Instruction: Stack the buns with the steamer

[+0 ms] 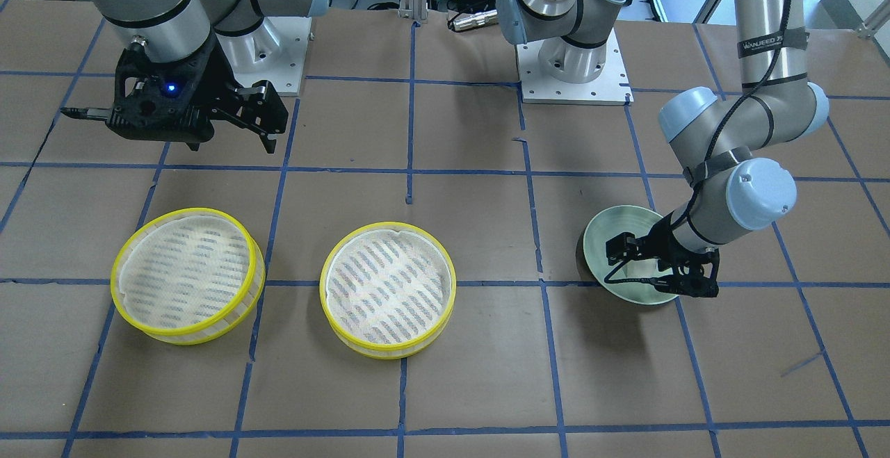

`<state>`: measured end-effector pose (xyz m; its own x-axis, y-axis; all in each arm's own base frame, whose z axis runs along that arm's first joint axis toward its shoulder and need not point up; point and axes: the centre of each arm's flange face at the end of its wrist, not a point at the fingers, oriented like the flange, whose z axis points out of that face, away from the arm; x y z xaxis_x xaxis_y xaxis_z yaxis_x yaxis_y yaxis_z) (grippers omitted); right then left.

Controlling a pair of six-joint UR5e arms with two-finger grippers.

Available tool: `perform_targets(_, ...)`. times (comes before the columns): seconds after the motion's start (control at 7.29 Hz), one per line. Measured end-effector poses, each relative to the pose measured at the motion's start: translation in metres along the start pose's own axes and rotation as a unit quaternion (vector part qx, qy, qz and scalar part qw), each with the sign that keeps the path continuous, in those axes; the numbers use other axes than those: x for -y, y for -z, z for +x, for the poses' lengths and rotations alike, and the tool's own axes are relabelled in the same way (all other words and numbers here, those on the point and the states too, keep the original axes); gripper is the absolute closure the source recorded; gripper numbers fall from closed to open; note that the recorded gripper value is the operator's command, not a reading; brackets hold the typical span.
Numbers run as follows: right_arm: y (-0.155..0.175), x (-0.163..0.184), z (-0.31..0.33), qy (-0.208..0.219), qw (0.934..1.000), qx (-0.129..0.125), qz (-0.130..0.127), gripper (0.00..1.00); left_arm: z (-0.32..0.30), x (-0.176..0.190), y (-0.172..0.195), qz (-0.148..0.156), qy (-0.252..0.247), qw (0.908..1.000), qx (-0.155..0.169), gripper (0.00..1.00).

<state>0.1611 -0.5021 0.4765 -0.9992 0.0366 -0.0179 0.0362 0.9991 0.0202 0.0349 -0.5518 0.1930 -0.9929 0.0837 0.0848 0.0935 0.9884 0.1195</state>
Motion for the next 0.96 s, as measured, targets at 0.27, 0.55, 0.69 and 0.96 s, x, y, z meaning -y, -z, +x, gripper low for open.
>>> perform_targets(0.27, 0.001, 0.000, 0.000, 0.000, 1.0000, 0.000, 0.002, 0.00, -0.002, 0.003, -0.002, -0.001, 0.001, 1.0000, 0.002, 0.99)
perform_targets(0.55, 0.000, 0.001, 0.000, 0.000, 1.0000, 0.001, 0.003, 0.00, -0.003, 0.004, 0.006, 0.000, 0.007, 0.9997, 0.023, 1.00)
perform_targets(0.69, 0.000, 0.001, 0.000, 0.000, 1.0000, 0.001, 0.003, 0.00, 0.008, 0.009, 0.022, 0.015, 0.017, 0.9991, 0.036, 1.00)
perform_targets(0.96, 0.001, 0.001, 0.000, 0.000, 1.0000, 0.000, 0.004, 0.00, 0.084, 0.030, 0.081, 0.063, 0.041, 0.9959, 0.050, 0.99)
